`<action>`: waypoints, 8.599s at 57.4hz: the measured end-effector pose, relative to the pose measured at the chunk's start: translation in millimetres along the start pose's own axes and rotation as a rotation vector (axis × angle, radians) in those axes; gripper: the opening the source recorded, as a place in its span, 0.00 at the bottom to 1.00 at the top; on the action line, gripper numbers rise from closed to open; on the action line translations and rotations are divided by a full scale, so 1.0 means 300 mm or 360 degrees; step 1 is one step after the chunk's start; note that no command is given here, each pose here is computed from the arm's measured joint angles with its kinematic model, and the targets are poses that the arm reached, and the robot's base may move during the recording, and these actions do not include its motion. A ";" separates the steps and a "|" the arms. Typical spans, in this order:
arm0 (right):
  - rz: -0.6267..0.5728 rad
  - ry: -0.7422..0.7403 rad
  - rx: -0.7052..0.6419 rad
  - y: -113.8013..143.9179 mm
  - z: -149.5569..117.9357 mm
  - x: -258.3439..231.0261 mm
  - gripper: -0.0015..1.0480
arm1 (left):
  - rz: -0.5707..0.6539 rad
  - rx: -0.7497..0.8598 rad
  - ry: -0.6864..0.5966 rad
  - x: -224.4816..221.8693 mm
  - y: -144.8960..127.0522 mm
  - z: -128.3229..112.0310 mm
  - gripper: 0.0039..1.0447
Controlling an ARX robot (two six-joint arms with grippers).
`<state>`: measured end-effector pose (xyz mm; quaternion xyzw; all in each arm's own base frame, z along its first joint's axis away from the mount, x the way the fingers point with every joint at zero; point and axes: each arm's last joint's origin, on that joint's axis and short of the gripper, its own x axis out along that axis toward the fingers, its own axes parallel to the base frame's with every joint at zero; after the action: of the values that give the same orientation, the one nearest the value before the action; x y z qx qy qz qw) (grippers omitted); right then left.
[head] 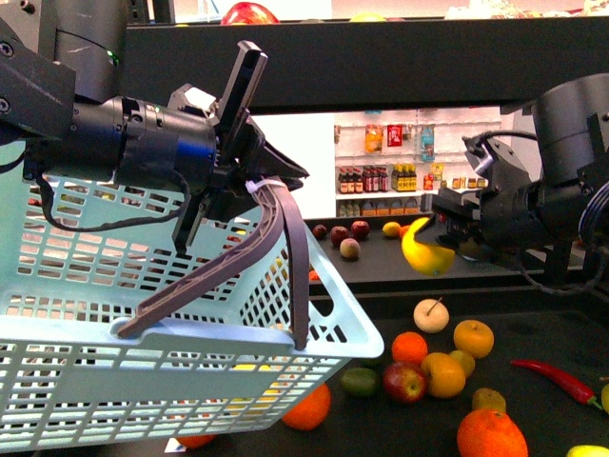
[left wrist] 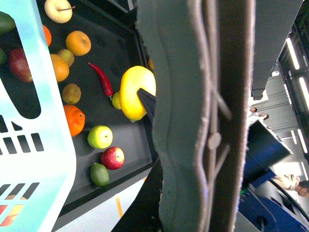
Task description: Pick lemon from shelf
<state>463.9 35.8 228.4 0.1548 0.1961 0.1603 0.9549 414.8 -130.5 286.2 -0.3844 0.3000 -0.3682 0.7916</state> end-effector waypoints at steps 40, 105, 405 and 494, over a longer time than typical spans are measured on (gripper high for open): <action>0.0345 0.0147 -0.0028 0.328 -0.130 0.001 0.39 | 0.0001 0.0000 -0.0001 0.000 0.000 0.000 0.07; -0.0045 -0.0146 -0.0325 0.234 -0.076 -0.112 0.93 | 0.0005 -0.0002 -0.0005 -0.001 0.002 0.002 0.07; -0.0514 -0.0645 -0.0508 0.121 -0.667 -1.044 0.93 | -0.0082 -0.0565 -0.1753 -0.887 0.778 0.247 0.49; -0.0514 -0.0645 -0.0508 0.121 -0.667 -1.044 0.93 | 0.0921 -0.0538 -0.1492 -1.056 0.371 0.119 0.92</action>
<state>97.1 0.2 168.1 -0.0014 -0.0039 0.0009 1.0000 307.2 189.4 273.3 -0.5299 0.0647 0.1263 0.8361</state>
